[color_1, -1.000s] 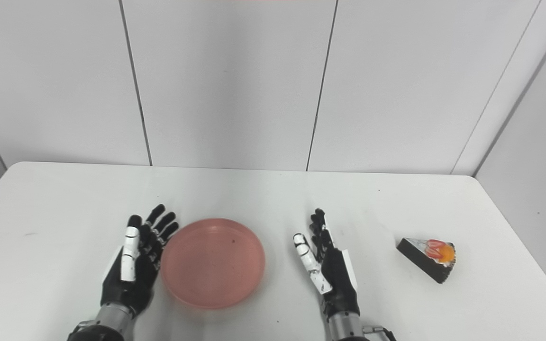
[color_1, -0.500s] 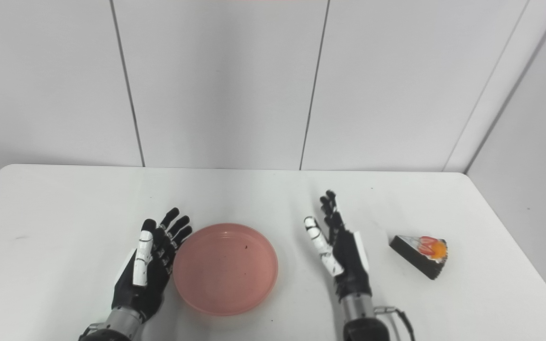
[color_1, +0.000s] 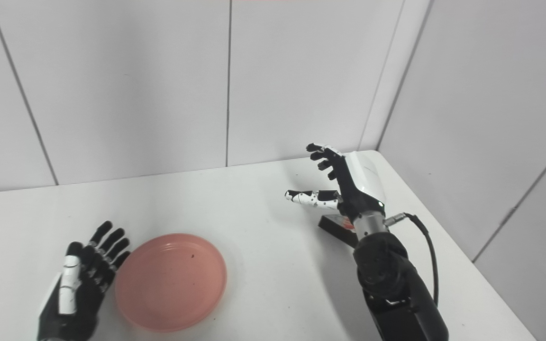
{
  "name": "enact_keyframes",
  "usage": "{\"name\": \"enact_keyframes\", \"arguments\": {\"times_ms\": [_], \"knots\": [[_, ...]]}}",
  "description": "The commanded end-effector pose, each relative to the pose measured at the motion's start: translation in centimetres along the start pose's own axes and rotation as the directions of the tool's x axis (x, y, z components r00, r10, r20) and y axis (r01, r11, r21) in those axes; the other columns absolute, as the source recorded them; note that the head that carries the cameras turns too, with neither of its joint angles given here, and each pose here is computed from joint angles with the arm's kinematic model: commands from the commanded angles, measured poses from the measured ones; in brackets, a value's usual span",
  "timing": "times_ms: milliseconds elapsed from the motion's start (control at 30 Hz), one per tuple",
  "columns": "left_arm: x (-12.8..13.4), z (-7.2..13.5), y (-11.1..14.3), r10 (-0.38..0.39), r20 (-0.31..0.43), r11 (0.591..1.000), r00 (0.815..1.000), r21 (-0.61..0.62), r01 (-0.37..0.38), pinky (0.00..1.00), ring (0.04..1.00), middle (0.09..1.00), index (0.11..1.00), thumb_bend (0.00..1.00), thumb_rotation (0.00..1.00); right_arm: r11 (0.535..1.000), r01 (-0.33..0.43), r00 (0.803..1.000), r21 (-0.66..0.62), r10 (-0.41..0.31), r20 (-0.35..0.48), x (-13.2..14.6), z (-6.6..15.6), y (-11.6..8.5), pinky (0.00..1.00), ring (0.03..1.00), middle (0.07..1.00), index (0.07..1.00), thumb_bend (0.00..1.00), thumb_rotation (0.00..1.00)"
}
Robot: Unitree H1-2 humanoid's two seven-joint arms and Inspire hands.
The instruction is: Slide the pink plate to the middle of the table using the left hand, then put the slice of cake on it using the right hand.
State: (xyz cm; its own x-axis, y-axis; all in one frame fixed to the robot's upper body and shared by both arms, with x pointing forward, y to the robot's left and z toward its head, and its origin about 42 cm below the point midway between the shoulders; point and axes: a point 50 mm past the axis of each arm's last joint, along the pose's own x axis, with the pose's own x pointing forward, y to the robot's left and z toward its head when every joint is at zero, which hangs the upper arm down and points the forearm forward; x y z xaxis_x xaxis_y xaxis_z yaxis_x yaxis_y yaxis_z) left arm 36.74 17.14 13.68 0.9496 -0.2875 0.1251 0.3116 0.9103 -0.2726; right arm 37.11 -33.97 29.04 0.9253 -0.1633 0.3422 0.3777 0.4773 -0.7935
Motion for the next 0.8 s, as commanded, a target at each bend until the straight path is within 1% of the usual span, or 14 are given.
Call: {"name": "enact_keyframes", "arguments": {"times_ms": [0, 133, 233, 267, 333, 400, 533, 667, 767], "knots": [[-1.1, -1.6, 1.3, 0.029, -0.077, 1.0, 0.997, -0.004, -0.03, 0.89, 0.908, 0.908, 0.896, 0.71, 0.92, 0.995, 0.072, 0.997, -0.072, -0.072, 0.007, 1.1, 0.6, -2.7, 0.6, 0.722, 0.764, 0.768, 0.72, 0.34], [-1.1, -1.5, 1.9, 0.035, -0.071, 0.999, 0.997, -0.006, -0.036, 0.88, 0.901, 0.899, 0.886, 0.7, 0.9, 0.991, 0.065, 0.996, -0.121, -0.072, -0.055, 1.2, 0.0, -3.6, 0.68, 0.818, 0.834, 0.795, 0.78, 0.31], [-1.2, -1.5, 2.3, 0.039, -0.068, 0.999, 0.997, -0.006, -0.039, 0.87, 0.894, 0.892, 0.877, 0.7, 0.89, 0.987, 0.063, 0.994, -0.146, -0.076, -0.083, 1.1, -0.3, -4.1, 0.69, 0.829, 0.84, 0.799, 0.8, 0.29], [-1.1, -1.5, 2.4, 0.037, -0.068, 0.999, 0.997, -0.004, -0.038, 0.87, 0.89, 0.887, 0.874, 0.69, 0.89, 0.985, 0.057, 0.993, -0.161, -0.073, -0.093, 1.1, -0.6, -4.3, 0.78, 0.86, 0.85, 0.811, 0.81, 0.31], [-1.2, -1.5, 2.7, 0.029, -0.069, 1.0, 0.997, -0.005, -0.03, 0.87, 0.892, 0.888, 0.879, 0.7, 0.9, 0.981, 0.044, 0.991, -0.19, -0.067, -0.115, 1.1, -1.0, -4.7, 0.87, 0.886, 0.857, 0.821, 0.81, 0.35], [-1.2, -1.6, 2.8, 0.031, -0.068, 0.999, 0.997, -0.007, -0.031, 0.87, 0.891, 0.887, 0.879, 0.69, 0.89, 0.977, 0.033, 0.989, -0.212, -0.063, -0.135, 1.1, -1.4, -4.9, 0.9, 0.896, 0.862, 0.823, 0.82, 0.37], [-1.2, -1.5, 2.8, 0.034, -0.067, 0.999, 0.997, -0.012, -0.035, 0.86, 0.883, 0.881, 0.87, 0.69, 0.89, 0.973, -0.001, 0.984, -0.232, -0.04, -0.172, 1.1, -2.3, -5.0, 0.87, 0.891, 0.86, 0.827, 0.85, 0.37], [-1.2, -1.6, 2.8, 0.037, -0.065, 0.999, 0.997, -0.011, -0.038, 0.86, 0.884, 0.881, 0.866, 0.68, 0.89, 0.968, -0.064, 0.976, -0.241, 0.011, -0.216, 1.1, -3.0, -5.0, 0.85, 0.907, 0.872, 0.842, 0.89, 0.39], [-1.2, -1.7, 2.8, 0.039, -0.067, 0.999, 0.997, -0.01, -0.04, 0.87, 0.887, 0.882, 0.867, 0.68, 0.89, 0.965, -0.108, 0.97, -0.239, 0.049, -0.24, 1.0, -3.3, -4.9, 0.83, 0.904, 0.87, 0.841, 0.9, 0.38]]}}
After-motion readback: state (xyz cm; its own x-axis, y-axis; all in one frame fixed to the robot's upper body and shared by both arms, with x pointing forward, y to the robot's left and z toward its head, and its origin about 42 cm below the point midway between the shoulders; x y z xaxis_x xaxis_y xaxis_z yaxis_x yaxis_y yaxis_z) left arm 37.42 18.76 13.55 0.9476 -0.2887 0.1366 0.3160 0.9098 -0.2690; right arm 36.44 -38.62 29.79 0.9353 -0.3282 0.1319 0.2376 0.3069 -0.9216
